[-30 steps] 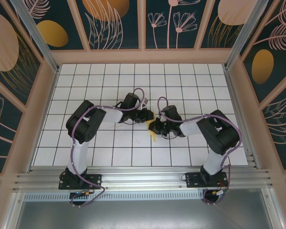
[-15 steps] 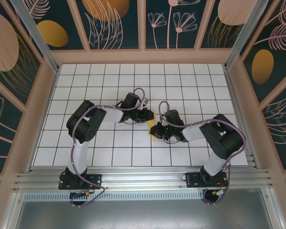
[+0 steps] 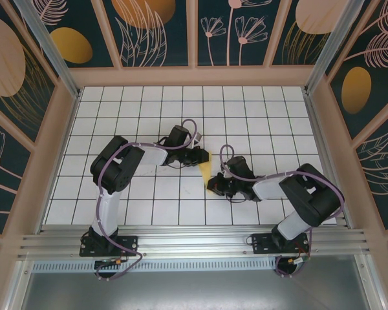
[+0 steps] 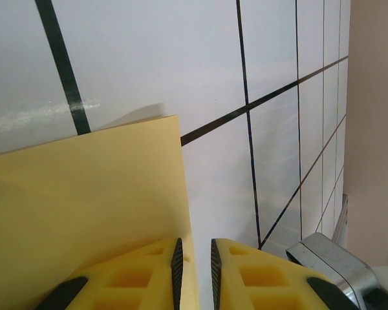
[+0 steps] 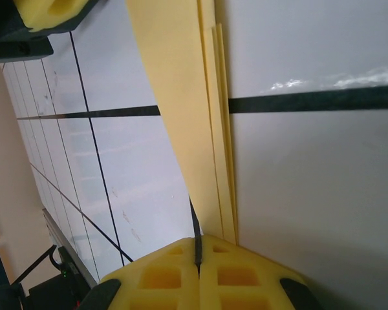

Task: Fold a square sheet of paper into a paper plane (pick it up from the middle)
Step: Fold the wing for the fifth time at the center of the table.

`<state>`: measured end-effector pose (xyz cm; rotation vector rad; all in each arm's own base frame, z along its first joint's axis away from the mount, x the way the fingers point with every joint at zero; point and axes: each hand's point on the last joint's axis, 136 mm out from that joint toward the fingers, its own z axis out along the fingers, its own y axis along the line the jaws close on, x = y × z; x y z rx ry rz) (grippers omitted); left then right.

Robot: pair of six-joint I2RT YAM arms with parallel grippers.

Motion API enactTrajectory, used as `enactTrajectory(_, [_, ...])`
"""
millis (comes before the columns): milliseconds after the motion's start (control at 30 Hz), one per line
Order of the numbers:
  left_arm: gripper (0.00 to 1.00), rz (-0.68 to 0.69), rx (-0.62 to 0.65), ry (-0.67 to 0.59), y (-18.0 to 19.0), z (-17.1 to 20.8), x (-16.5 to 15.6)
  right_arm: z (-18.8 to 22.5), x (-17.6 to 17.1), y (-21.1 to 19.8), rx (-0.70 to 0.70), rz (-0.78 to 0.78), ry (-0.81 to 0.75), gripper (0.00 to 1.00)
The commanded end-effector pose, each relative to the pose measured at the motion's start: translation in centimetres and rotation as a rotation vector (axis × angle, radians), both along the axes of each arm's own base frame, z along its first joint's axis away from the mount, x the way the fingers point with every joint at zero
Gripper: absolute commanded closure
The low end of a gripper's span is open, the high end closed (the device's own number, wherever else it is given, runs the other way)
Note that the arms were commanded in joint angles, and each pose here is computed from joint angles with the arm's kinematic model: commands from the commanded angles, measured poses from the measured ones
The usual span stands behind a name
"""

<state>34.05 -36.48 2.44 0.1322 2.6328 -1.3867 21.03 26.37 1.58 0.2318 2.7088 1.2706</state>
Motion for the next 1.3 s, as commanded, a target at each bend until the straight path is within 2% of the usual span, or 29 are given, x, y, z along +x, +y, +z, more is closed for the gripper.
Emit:
enactTrajectory(0, [0.76,0.027,0.162,0.080,2.3,-5.7,-1.3,-3.7,-4.7,-2.6,-0.136,0.024,0.196,1.00])
enactTrajectory(400, [0.75,0.019,0.147,0.064,2.0,-4.5,-1.1,0.0,-1.7,-2.4,-0.188,0.007,0.074,1.00])
enactTrajectory(767, [0.73,0.011,0.123,0.019,1.5,-1.7,-0.4,1.1,0.8,-5.4,-0.297,-0.156,-0.007,0.99])
enactTrajectory(867, [0.73,0.008,0.126,0.017,1.4,-1.7,-0.3,2.9,1.5,-3.7,-0.190,-0.127,-0.068,0.96])
enactTrajectory(1067, [0.72,0.012,0.130,0.031,1.4,-2.5,-0.3,7.0,3.3,1.1,0.064,-0.035,-0.152,0.96])
enactTrajectory(1267, [0.72,0.013,0.132,0.041,1.5,-2.8,-0.5,4.6,5.0,2.6,0.028,-0.027,-0.096,0.97])
